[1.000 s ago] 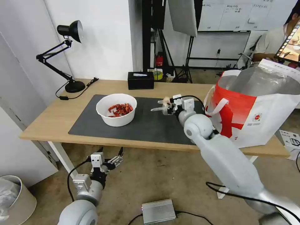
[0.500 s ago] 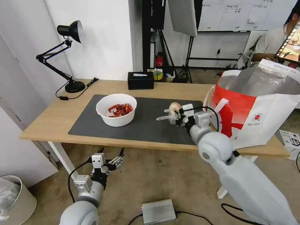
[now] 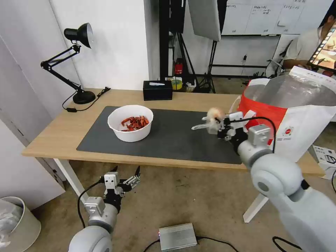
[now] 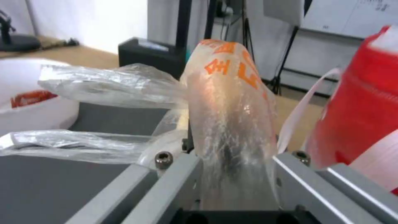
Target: Pick up the trash from the table and place it into the takeout bag.
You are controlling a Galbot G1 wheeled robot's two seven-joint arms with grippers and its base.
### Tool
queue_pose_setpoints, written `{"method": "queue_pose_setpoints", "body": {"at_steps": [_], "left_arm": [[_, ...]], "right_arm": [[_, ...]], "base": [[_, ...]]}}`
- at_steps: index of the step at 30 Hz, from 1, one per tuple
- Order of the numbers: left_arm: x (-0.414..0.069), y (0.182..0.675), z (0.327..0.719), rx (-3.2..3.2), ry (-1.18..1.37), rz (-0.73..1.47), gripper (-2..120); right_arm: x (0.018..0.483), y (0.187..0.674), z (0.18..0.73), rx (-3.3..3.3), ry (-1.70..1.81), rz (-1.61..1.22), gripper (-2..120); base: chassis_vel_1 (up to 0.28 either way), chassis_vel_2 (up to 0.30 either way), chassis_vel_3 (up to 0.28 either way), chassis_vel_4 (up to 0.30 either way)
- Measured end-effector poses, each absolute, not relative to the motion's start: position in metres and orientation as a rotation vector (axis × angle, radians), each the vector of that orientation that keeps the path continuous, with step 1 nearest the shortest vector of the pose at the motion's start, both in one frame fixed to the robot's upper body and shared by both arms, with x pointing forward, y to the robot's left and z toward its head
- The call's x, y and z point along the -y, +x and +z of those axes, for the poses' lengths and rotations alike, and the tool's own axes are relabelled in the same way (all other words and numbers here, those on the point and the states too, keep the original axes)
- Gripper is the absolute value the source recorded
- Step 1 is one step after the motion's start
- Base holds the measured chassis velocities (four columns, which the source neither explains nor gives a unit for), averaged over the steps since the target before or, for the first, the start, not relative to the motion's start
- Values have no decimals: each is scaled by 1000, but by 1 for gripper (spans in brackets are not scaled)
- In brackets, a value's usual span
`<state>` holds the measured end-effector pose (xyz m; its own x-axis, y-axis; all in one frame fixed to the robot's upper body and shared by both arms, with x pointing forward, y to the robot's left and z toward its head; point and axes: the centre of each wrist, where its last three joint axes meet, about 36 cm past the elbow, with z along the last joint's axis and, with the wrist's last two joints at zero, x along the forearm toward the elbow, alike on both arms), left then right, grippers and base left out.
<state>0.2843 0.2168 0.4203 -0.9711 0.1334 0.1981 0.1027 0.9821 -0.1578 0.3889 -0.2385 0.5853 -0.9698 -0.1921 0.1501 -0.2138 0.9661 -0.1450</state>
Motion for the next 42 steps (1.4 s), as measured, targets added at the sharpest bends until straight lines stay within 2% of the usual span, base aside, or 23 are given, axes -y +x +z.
{"method": "queue_pose_setpoints", "body": {"at_steps": [12, 19, 31, 42], "left_arm": [[-217, 283, 421, 2919, -169, 219, 100], [-216, 284, 418, 2916, -167, 222, 100], [-214, 287, 414, 2907, -171, 230, 100], [-211, 287, 408, 2894, -180, 237, 100]], "right_arm": [[250, 391, 571, 3262, 196, 206, 2], [256, 394, 568, 3362, 56, 292, 1], [295, 405, 588, 3457, -240, 488, 1], [319, 419, 598, 3371, -423, 175, 1]], "base": [[0, 0, 0, 0], [0, 0, 0, 0], [0, 0, 0, 0], [0, 0, 0, 0]]}}
